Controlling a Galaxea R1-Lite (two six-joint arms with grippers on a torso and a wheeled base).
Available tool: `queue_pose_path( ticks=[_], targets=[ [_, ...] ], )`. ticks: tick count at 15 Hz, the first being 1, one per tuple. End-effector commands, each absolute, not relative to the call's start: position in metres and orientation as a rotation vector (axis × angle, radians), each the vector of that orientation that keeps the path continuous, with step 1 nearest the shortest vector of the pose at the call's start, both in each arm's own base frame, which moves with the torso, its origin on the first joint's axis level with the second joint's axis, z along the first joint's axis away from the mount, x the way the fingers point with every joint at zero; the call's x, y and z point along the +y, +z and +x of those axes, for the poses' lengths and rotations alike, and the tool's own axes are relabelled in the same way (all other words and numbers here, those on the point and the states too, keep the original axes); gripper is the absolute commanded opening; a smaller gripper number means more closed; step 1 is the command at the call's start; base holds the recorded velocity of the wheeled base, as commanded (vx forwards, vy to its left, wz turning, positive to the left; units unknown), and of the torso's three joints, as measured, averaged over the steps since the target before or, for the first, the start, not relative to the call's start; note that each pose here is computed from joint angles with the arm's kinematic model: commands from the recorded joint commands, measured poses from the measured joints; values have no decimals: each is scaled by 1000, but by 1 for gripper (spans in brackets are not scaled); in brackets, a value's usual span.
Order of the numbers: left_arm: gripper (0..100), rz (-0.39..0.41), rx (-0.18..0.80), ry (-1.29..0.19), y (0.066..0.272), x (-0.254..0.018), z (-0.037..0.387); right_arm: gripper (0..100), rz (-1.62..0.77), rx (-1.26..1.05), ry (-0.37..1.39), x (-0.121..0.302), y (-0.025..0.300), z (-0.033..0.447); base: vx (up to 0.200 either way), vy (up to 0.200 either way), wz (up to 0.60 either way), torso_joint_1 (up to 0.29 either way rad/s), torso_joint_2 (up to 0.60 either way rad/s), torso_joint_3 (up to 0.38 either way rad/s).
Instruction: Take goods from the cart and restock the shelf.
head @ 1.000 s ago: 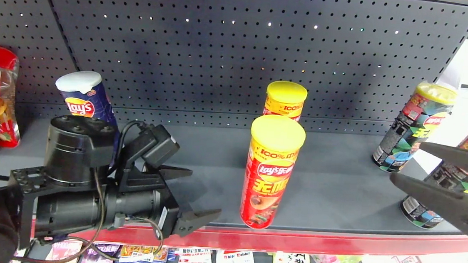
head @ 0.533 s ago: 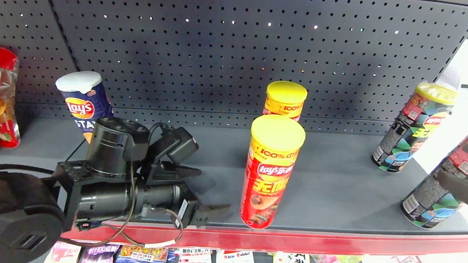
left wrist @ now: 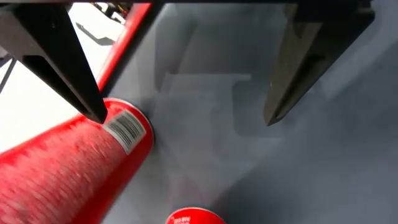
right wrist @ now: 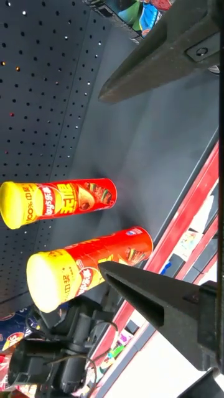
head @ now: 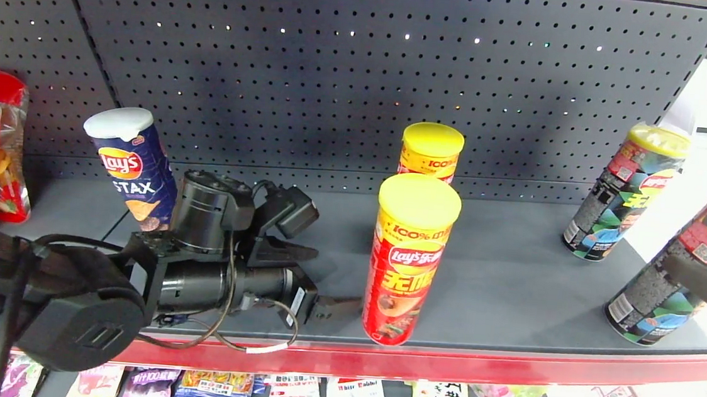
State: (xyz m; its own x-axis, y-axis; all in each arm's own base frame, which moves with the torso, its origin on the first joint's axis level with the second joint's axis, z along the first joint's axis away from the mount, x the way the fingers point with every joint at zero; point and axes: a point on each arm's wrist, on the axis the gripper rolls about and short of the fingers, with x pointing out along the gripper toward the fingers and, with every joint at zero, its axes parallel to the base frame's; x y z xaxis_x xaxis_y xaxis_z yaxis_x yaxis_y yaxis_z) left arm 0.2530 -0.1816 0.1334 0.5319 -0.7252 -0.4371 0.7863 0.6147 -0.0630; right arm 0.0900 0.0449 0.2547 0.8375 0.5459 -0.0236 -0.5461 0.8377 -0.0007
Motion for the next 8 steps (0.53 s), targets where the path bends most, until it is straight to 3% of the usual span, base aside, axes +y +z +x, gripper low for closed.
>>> queue_pose_path(
  ticks=[1,8],
  targets=[
    [100,148,457,-905,130,-185,258,100,-9,28,578,45,254,91,0,0,0,0,0,0],
    [100,147,445,-910,130,-192,266,100,-8,25,578,45,255,91,0,0,0,0,0,0]
  ],
)
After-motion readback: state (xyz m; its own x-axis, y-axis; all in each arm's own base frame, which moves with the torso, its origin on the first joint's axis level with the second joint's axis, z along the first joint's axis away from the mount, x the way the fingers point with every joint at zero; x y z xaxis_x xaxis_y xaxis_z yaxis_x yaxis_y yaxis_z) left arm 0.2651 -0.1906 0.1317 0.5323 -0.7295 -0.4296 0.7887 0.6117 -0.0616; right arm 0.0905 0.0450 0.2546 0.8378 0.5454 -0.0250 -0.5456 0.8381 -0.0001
